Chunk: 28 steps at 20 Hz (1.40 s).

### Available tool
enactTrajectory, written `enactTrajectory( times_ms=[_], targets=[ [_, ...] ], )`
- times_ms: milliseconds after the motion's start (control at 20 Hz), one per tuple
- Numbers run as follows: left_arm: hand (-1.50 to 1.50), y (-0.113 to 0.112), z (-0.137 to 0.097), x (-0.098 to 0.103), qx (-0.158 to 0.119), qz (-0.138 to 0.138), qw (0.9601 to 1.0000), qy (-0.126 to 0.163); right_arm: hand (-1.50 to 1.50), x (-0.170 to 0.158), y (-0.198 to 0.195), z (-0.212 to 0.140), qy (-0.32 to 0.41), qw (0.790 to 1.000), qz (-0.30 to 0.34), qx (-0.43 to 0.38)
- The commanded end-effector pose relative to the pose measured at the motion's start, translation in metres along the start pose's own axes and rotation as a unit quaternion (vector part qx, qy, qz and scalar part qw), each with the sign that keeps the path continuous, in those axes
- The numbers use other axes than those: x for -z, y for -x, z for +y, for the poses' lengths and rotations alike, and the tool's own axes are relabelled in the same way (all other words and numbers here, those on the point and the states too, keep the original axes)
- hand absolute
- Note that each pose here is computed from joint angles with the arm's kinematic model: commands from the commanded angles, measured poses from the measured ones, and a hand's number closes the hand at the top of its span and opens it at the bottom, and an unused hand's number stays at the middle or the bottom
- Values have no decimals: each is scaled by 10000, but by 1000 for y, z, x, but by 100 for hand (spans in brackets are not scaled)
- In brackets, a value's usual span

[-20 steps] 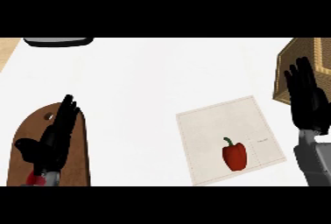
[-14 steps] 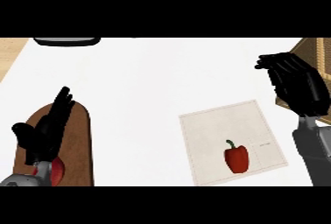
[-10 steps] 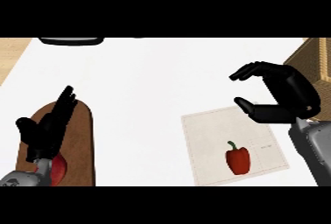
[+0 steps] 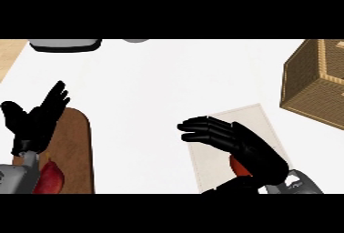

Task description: Pick the bell pepper from the placemat and place it in the basket

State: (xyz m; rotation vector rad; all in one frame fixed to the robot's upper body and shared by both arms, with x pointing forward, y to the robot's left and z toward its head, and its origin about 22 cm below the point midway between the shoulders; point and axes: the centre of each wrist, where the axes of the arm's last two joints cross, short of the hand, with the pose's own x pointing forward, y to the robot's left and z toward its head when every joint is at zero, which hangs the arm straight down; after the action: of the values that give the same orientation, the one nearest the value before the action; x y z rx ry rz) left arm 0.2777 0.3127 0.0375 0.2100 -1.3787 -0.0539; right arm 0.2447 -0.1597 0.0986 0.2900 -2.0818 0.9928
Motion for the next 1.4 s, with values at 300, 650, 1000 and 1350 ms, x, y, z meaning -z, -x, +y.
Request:
enactTrajectory(
  times_ms=[300,650,1000,1350],
  targets=[
    [0,4,14,2,81,12,10000,-55,-150,21,-70,-65,-546,9286,2047,-3047],
    [0,6,-12,9,-7,-22,9999,113,-150,50,-121,-118,-873,8898,3027,-3302],
    [0,-1,4,6,8,-96,10000,7,-150,39,-128,-152,-2003,8719,3550,-2716],
    [0,-17,2,12,-44,-5,10000,22,-150,-15,-127,-186,-1859,9022,3381,-1931]
  ],
)
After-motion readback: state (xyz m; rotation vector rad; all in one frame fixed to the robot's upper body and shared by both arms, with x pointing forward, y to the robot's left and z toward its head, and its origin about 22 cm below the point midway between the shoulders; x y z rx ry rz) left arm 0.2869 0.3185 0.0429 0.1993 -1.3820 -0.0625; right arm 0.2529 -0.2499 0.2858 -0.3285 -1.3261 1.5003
